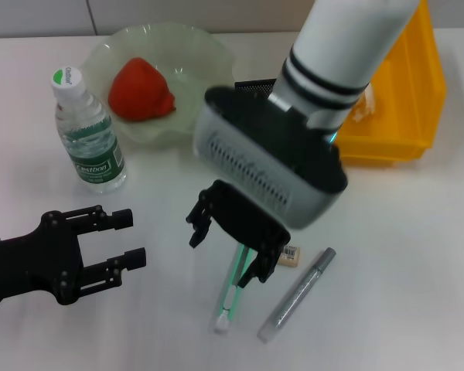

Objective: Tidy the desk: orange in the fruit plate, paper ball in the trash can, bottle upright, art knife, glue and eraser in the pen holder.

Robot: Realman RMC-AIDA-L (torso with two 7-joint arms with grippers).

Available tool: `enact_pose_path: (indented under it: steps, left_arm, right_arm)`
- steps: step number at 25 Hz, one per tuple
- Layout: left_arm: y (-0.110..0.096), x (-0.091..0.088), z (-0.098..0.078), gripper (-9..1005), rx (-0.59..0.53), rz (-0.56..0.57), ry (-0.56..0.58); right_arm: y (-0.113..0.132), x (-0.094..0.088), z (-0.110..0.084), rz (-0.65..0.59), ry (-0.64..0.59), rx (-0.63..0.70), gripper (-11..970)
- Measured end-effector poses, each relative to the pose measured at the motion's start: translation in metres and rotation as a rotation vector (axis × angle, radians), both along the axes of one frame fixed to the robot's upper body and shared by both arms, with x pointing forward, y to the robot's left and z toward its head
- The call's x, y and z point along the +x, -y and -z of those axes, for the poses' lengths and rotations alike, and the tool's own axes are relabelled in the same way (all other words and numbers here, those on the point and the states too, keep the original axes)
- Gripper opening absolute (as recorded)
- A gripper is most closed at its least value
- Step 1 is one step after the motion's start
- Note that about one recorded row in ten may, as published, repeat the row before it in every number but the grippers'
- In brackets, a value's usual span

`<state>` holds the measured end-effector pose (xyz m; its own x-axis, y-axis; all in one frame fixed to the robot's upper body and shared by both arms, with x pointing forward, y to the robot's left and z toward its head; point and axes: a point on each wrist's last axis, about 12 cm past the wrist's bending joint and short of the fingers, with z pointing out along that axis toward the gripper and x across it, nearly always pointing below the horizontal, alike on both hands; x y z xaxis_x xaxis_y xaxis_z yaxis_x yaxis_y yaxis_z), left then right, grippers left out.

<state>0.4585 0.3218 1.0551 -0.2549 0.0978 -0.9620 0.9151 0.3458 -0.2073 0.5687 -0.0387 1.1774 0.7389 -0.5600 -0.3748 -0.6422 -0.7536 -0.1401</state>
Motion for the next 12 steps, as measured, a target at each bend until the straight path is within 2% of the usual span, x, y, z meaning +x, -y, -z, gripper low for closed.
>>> enact_pose_path:
  steps: [12]
  left_arm:
    - [-0.002, -0.002, 0.001, 605, 0.005, -0.006, -0.008]
  right_arm:
    - [-0.013, -0.013, 0.029, -0.045, 0.078, -0.049, 742]
